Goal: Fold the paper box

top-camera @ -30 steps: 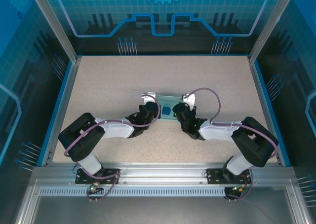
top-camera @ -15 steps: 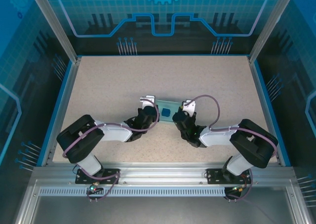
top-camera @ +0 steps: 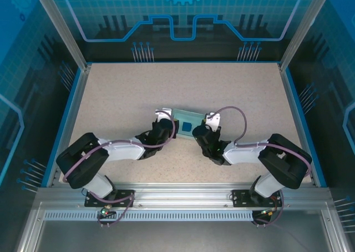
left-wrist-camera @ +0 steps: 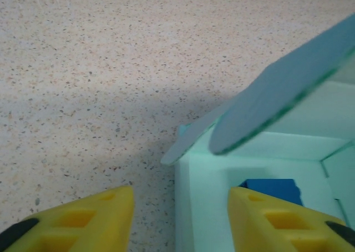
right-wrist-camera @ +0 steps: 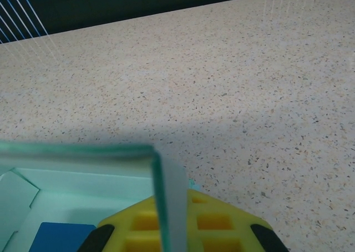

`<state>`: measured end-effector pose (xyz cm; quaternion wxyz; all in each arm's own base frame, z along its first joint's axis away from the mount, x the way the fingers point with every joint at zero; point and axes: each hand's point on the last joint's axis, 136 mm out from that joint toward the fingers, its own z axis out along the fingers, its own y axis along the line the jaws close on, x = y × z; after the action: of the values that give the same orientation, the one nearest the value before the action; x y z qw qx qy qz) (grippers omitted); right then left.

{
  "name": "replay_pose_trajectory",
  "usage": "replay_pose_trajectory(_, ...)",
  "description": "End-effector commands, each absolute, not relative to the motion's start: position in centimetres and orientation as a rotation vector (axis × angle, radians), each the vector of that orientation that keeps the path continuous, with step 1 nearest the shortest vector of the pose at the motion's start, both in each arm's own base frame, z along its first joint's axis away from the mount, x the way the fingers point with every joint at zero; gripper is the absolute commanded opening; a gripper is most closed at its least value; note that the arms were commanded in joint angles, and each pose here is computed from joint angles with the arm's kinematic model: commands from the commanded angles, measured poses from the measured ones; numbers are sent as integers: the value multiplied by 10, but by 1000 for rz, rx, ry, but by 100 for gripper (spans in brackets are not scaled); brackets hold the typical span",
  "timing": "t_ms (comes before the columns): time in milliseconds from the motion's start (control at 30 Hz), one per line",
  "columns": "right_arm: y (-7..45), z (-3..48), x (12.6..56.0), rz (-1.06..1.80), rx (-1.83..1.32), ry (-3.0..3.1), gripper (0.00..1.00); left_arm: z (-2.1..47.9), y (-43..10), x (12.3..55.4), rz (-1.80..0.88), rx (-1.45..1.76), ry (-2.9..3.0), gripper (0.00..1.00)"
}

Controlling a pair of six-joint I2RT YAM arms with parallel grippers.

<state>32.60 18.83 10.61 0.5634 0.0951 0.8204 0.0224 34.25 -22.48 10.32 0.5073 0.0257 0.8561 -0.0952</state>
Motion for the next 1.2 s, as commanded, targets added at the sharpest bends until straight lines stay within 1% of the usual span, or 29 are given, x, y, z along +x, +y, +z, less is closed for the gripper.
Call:
replay_pose_trajectory(0,189,91,320,-13,185,1999,0,109,-225,334,-280,81,2089,52)
replay_pose_trajectory(200,190,93,326,-26,164,2017,0,123,-225,327,-336,132,2118,58)
replay_pose_trajectory(333,192,95,330,-24,142,2027,0,129,-222,329,-409,164,2157,60)
replay_pose_trajectory(567,194,96,336,-19,121,2040,0,123,-221,351,-441,281,2227,60)
replay_pose_trajectory(667,195,98,338,-18,114,2041,0,115,-218,361,-405,321,2248,64)
replay_pose_trajectory(833,193,100,340,-24,110,2042,0,114,-218,375,-408,375,2241,65)
replay_pose_trajectory(867,193,101,340,-24,109,2042,0,115,-217,377,-400,386,2235,63)
replay_pose_trajectory(967,193,104,343,-19,108,2040,0,116,-219,382,-397,402,2222,51)
replay_pose_trajectory(1167,191,101,344,-41,86,2065,0,117,-224,393,-373,448,2208,32)
